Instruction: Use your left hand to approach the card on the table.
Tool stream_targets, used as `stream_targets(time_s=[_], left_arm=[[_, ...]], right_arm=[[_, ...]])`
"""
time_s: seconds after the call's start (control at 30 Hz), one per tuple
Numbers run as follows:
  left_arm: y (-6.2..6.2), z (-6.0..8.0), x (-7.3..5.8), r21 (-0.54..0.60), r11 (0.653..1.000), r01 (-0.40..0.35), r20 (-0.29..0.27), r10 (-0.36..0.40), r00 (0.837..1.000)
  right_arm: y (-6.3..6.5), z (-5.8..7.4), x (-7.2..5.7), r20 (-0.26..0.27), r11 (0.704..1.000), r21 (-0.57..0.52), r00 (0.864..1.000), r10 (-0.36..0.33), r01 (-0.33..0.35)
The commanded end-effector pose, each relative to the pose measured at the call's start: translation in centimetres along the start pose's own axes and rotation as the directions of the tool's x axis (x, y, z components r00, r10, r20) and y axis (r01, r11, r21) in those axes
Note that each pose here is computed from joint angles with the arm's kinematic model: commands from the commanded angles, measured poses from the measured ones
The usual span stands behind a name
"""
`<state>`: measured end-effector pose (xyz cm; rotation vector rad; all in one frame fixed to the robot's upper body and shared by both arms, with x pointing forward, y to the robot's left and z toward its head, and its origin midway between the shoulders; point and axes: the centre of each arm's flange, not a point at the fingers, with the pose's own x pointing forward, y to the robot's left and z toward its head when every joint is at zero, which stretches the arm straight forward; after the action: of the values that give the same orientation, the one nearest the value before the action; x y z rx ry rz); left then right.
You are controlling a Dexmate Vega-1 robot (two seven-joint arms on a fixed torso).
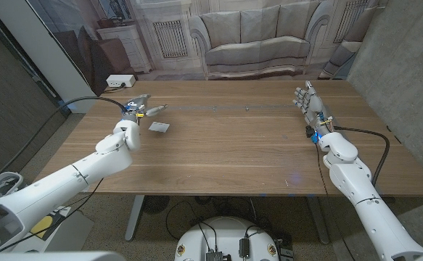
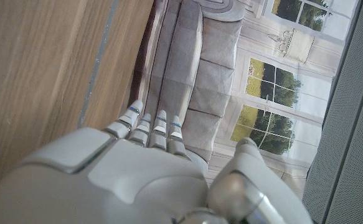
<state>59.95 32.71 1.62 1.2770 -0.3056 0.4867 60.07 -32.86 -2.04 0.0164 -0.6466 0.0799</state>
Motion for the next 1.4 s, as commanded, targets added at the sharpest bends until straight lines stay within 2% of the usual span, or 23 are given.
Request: stream_targets(time_s=[0.03, 0.2, 0.4, 0.9, 1.27, 1.4], left_arm=[[-1.4, 0.8, 0.9, -0.01, 0.999, 0.035, 0.011, -0.035, 0.999], [-2.0, 0.9, 1.1, -0.008, 0.999, 0.046, 0.015, -0.046, 0.999], [-2.6, 0.4, 1.1, -0.022, 0.998, 0.056, -0.017, -0.057, 0.998], [-4.2, 0.1, 1.3, -0.039, 0.995, 0.093, -0.037, -0.094, 0.995], [-4.2, -0.3, 0.8, -0.048, 0.995, 0.087, -0.044, -0.089, 0.995], [-4.3, -0.3, 0.9, -0.051, 0.995, 0.09, -0.03, -0.091, 0.995]], right_arm=[[0.0, 0.2, 0.1, -0.001, 1.0, -0.004, 1.0, -0.004, 0.004], [-0.1, 0.1, 0.1, -0.005, 1.0, -0.001, 1.0, -0.008, 0.008], [-0.3, -0.1, 0.1, -0.016, 1.0, 0.002, 1.0, -0.012, 0.012], [-0.3, -0.3, 0.3, -0.017, 1.0, 0.002, 1.0, 0.001, -0.001], [0.1, -0.6, 0.3, -0.018, 1.0, 0.01, 1.0, 0.009, -0.009], [0.2, -0.5, 0.1, -0.018, 1.0, 0.004, 1.0, 0.005, -0.005]])
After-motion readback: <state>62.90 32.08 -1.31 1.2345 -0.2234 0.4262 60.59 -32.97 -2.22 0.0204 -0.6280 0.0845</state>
